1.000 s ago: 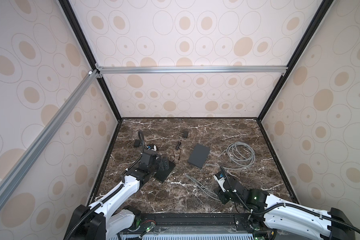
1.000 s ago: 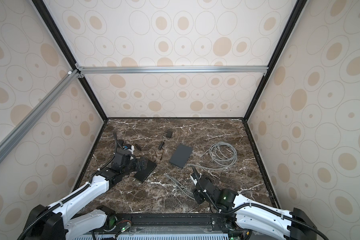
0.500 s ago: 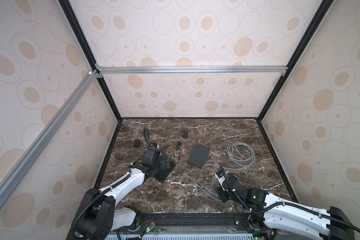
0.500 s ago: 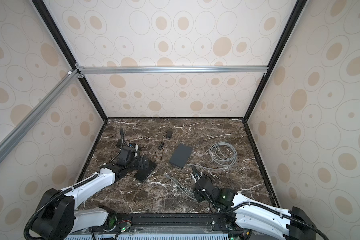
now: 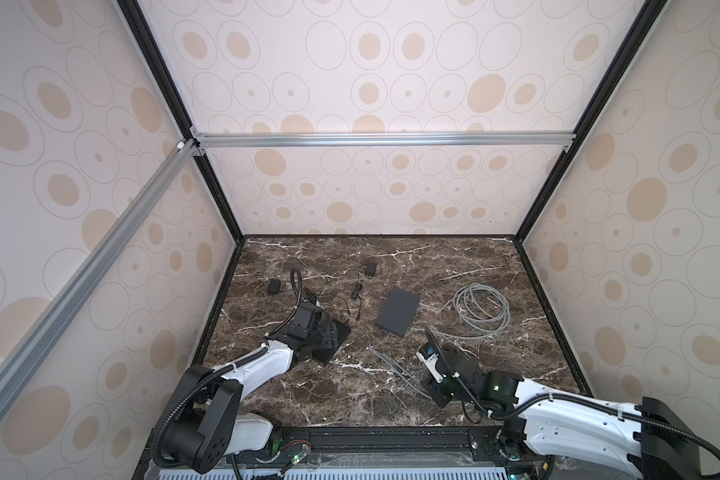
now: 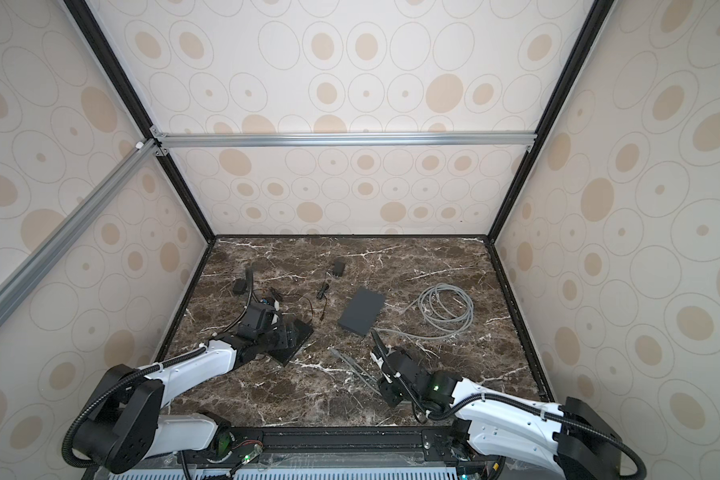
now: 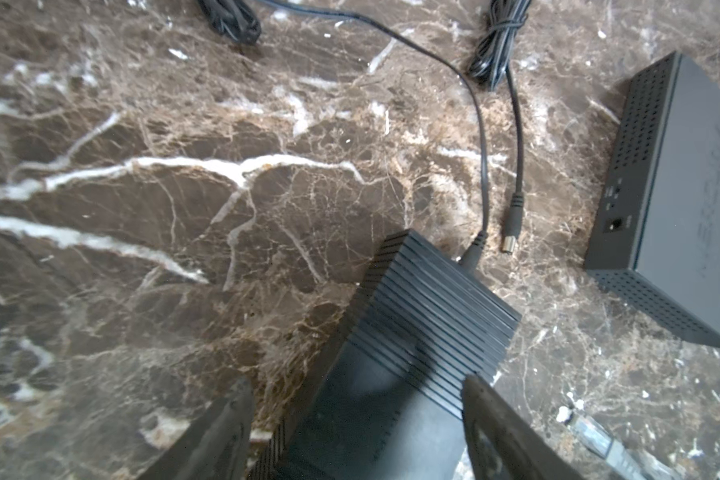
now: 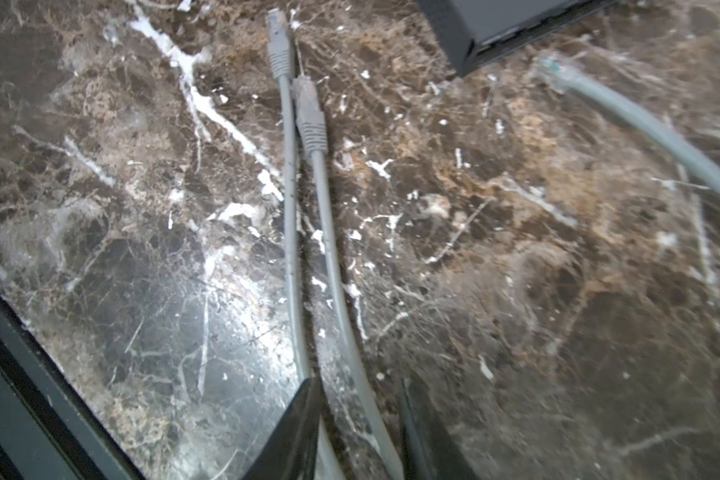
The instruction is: Insert the plug into the switch port
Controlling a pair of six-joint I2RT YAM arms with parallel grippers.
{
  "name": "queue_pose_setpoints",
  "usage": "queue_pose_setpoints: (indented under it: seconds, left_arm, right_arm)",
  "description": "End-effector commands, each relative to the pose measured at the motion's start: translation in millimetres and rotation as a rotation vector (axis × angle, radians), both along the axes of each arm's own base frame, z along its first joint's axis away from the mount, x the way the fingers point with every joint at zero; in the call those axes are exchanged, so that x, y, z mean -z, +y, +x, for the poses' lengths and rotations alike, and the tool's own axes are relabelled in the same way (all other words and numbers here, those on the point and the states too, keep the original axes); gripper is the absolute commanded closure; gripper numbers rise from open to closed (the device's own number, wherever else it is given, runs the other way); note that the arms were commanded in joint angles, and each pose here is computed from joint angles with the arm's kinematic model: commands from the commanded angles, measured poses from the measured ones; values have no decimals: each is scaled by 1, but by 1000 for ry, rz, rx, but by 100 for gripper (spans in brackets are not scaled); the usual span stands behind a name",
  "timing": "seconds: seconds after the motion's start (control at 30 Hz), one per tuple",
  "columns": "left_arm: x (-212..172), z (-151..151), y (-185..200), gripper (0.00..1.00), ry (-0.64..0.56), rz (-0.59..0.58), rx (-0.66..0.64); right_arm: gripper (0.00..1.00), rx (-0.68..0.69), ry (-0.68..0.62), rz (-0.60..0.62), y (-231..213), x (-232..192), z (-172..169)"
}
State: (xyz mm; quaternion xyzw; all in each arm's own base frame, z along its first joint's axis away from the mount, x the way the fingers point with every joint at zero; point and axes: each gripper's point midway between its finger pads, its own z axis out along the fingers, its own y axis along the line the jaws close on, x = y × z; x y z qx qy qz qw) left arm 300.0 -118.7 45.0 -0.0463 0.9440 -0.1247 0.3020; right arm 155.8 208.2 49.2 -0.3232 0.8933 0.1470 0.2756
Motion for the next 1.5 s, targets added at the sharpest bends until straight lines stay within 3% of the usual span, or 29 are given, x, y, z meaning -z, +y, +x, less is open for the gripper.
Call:
queue_pose_setpoints:
  seconds: [0.0,0.2,0.4,0.7,1.0,1.3,1.47]
  left_arm:
    - [-6,10,-2,29,-41,5,11]
    - [1,7,-11,30,0,-43,32]
    - [-8,6,-23,22,26,-105,50]
    - [-61,12,-27,12,18,-81,111]
    - [-94,23,-17,11,-39,-115,161]
    - [-100,29,-9,12,-121,-111,172]
    - [-102,26,-10,12,-137,-129,171]
  right_arm:
    - [65,-136,-48,63,44,-24,13]
    - [68,-230,57,40,90,-22,37]
    - [70,-262,127,-10,108,-15,56]
    - [72,-228,178,-93,111,1,71]
    - [70,-200,194,-152,108,12,82]
    - [70,-189,237,-188,117,30,89]
    - [76,-176,256,-198,118,35,88]
